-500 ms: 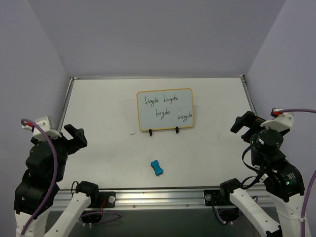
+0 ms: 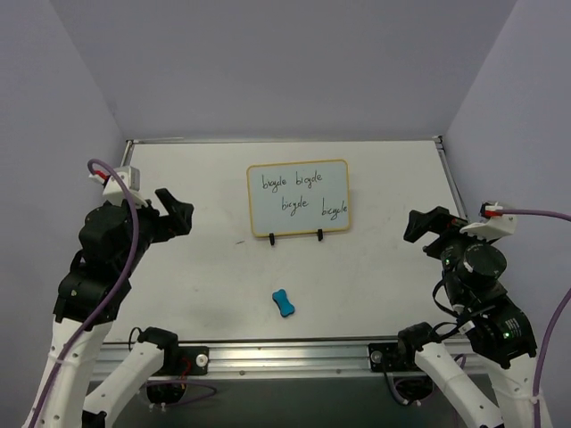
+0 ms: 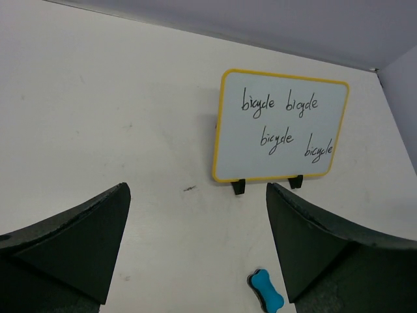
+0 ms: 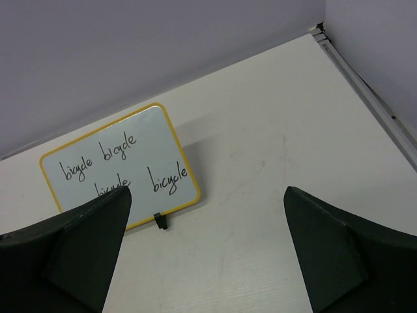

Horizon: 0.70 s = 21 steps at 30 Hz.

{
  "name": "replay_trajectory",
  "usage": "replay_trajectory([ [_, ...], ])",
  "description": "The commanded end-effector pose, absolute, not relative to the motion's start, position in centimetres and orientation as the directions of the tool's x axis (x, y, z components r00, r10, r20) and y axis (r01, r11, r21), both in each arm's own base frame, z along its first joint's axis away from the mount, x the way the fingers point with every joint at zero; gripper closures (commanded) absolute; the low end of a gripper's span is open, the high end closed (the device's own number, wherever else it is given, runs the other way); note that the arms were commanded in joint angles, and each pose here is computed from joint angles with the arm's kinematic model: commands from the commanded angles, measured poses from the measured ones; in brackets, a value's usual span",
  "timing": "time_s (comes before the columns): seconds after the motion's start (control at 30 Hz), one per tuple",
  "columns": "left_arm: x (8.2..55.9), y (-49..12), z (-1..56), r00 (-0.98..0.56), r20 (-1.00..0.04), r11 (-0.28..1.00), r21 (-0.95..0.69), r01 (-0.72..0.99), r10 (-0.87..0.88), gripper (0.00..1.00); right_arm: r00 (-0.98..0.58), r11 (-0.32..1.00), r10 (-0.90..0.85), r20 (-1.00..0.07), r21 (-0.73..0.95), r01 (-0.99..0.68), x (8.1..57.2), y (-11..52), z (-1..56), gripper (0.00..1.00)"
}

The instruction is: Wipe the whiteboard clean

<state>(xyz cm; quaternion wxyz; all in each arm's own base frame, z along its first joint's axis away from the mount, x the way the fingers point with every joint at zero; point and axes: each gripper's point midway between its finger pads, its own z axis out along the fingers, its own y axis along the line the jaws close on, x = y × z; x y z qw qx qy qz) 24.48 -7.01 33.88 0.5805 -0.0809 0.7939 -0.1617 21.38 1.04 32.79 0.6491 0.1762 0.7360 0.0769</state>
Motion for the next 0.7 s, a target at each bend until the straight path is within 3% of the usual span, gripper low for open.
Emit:
replay_trajectory([
  [0.0, 28.1, -9.9, 38.0, -0.243, -0.895, 0.892, -0.418, 0.174, -0.373, 0.06, -0.049, 0.918, 0.39, -0.92, 0.384, 0.095, 22.0, 2.0, 34.0, 0.0],
  [0.27, 37.0, -17.1, 39.1, -0.393, -0.88, 0.77, -0.441, 0.461, -0.268, 0.06, -0.111, 0.927, 0.372, -0.922, 0.376, -0.014, 22.6, 4.4, 33.8, 0.0],
  [0.43, 44.2, -16.5, 35.8, -0.405, -0.875, 0.693, -0.465, 0.551, -0.265, 0.06, -0.151, 0.921, 0.371, -0.916, 0.384, -0.068, 22.3, 5.6, 33.3, 0.0],
  [0.67, 47.7, -18.5, 28.1, -0.526, -0.832, 0.513, -0.533, 0.672, -0.176, 0.06, -0.187, 0.916, 0.366, -0.912, 0.388, -0.098, 21.5, 6.1, 32.3, 0.0],
])
